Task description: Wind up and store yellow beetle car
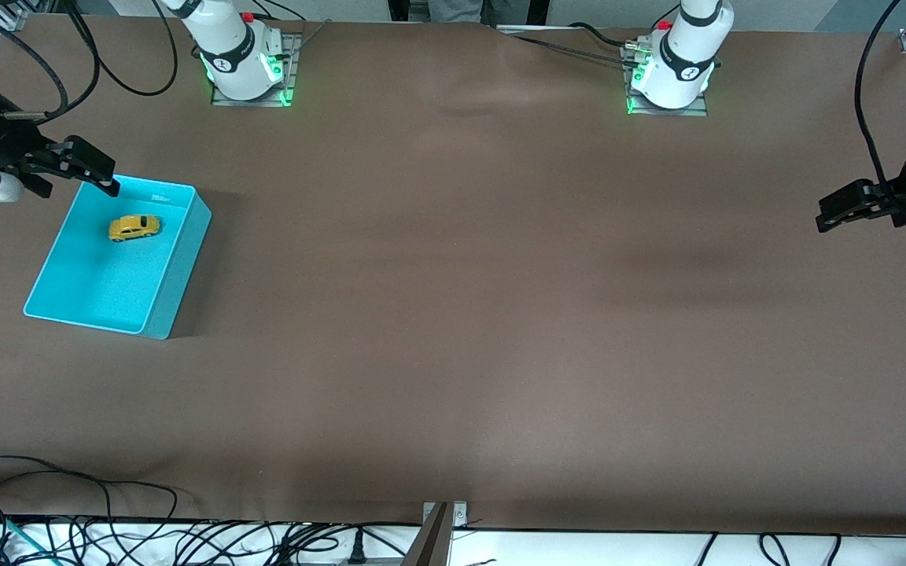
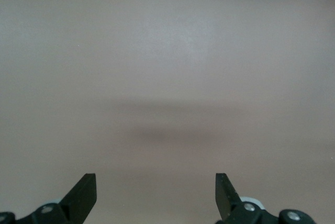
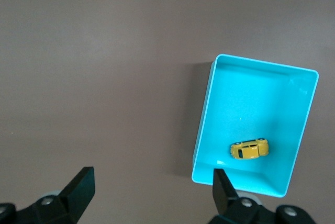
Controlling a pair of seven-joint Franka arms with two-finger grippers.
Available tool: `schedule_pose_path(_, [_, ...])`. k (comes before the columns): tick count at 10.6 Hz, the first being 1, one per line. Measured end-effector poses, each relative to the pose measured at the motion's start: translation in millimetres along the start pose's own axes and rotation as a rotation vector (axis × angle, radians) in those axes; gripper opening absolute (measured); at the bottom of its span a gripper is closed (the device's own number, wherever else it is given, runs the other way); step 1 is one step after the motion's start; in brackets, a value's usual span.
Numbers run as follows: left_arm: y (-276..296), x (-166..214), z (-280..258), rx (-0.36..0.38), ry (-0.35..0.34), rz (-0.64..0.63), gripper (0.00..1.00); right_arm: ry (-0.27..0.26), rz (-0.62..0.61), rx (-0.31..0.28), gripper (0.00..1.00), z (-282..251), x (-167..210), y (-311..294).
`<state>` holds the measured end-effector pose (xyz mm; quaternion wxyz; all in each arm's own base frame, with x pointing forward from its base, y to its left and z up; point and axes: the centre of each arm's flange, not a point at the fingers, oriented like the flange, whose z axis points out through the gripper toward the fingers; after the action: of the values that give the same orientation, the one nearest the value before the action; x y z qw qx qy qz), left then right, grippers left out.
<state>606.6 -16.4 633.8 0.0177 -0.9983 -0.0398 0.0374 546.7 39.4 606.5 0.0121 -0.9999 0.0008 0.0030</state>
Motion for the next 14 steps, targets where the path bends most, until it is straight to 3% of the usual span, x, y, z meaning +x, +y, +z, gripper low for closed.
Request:
schedule_pose_path(2, [0,0,0,0.0,0.0,0.0,1.0,-0.026,0.003,-0.004,1.0,2,-3,0])
schedule_pose_path(14, [0,0,0,0.0,-0.001,-0.001,1.0,-0.052,0.056,-0.029,1.0,13,3,30])
